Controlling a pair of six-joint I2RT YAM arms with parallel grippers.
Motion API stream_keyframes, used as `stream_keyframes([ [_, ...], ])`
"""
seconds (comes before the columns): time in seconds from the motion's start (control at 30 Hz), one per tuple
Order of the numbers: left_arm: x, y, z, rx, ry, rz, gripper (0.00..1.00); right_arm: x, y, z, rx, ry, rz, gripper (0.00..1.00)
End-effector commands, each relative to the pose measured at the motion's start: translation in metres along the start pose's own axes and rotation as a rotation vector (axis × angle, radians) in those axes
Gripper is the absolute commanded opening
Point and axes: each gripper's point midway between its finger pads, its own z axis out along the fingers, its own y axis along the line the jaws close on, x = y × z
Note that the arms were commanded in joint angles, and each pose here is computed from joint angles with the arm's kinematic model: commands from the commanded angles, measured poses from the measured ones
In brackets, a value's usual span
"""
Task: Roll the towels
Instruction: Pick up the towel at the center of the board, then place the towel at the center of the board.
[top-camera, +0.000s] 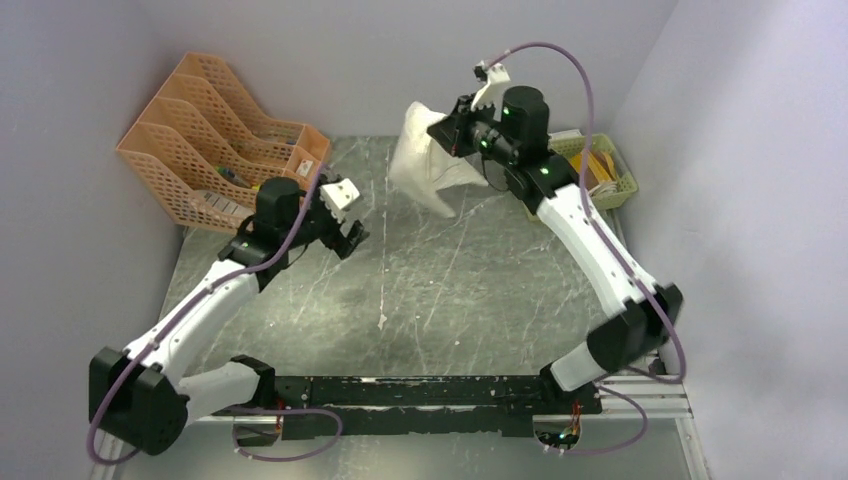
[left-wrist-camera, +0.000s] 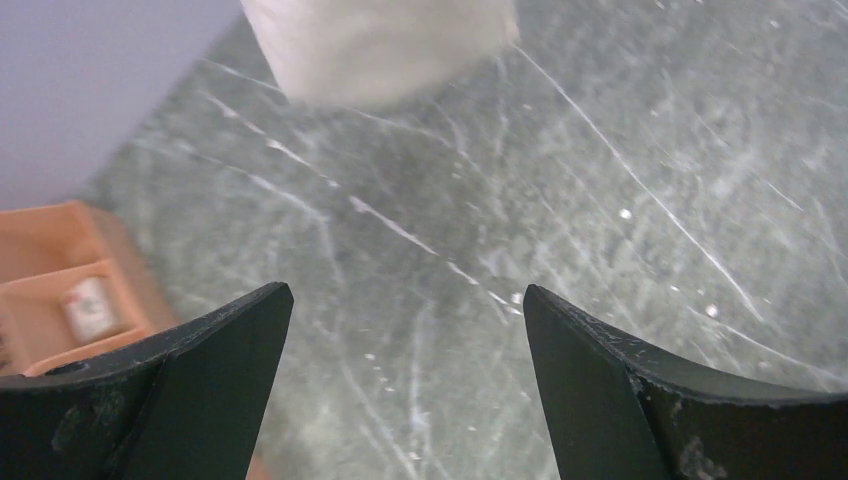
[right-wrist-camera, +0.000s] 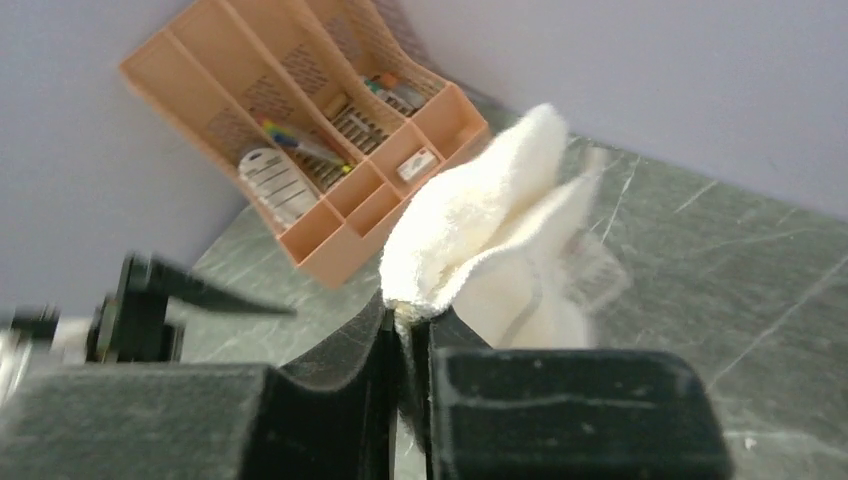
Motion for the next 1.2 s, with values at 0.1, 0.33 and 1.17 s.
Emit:
stream_keyframes([
  [0.1,-0.032,0.032,-0.028,-0.148,-0.104,0.022,0.99,0.013,-0.007,-0.062,0.138,0.020,-0.053,0.55],
  [0.33,-0.027,0.006,-0.022,0.010,-0.085,-0.039,0.99,0.115,-0.051,-0.054,0.248,0.255,-0.026,0.77],
  [1.17,0.027,-0.067,-0.009,0.315,0.027,-0.232,0.99,0.348,-0.031,-0.144,0.147,0.577,0.367,0.70],
])
